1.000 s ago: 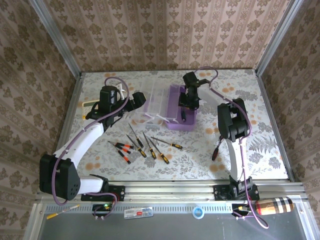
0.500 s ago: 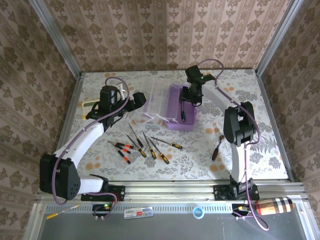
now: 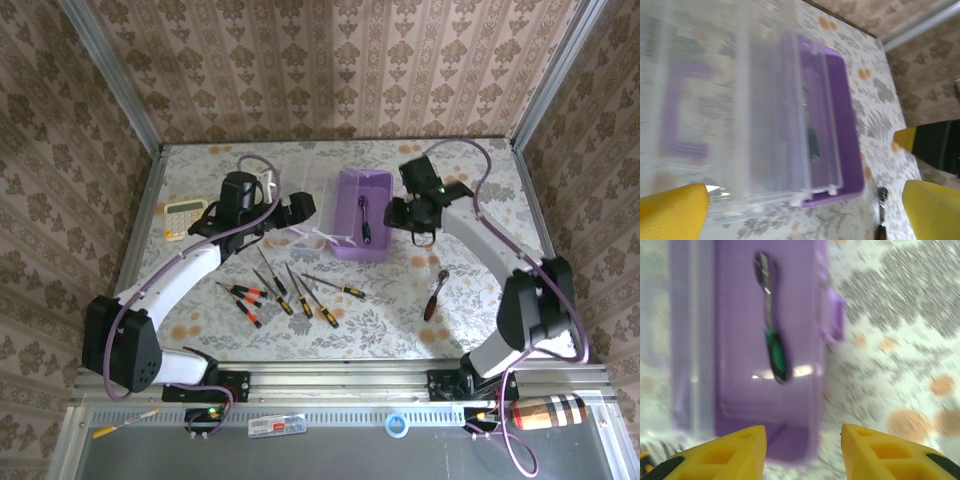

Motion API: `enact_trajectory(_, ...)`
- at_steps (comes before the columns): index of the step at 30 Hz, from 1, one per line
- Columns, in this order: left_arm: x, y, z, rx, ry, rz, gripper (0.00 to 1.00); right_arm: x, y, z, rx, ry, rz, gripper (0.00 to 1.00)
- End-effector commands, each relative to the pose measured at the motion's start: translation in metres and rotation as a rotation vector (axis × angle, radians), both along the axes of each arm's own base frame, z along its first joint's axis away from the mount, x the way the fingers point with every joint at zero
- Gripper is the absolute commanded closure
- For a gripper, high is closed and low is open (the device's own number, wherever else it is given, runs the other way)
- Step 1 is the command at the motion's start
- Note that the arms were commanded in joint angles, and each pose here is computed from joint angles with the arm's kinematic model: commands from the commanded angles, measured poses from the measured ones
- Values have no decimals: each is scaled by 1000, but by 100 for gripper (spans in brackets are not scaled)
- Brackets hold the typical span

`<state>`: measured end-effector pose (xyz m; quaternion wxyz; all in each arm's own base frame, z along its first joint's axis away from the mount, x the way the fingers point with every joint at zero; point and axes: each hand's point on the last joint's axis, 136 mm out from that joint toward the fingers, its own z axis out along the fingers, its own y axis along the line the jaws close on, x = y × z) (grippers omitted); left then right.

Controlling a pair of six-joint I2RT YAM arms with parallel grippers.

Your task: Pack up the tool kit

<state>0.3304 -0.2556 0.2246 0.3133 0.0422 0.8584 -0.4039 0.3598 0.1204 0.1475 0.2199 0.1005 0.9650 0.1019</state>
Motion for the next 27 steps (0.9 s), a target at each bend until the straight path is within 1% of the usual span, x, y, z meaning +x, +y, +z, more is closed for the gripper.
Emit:
enact_trajectory(1,-15,-30,17,-52,-25,-117,0,-34,-31,-11,-50,12,-74,54)
enact_trajectory(6,-36,-59,8,-57,18,-223,0,-90,-67,-40,-93,81,-157,54)
enact_trajectory(8,-42,-65,6,-56,29,-246,0,-110,-76,-58,-76,130,-194,54)
enact_trajectory(11,-46,-68,5,-54,31,-257,0,-127,-81,-79,-35,182,-224,54)
enact_trajectory(17,-44,-65,6,-32,12,-244,0,-136,-76,-110,-17,274,-210,59)
enact_trajectory(21,-43,-62,6,-12,6,-237,0,-142,-76,-128,-15,314,-232,61)
enact_trajectory(25,-43,-63,4,-11,9,-238,0,-140,-72,-133,4,324,-234,68)
enact_trajectory(27,-43,-62,4,-10,11,-238,0,-137,-70,-132,10,322,-233,69)
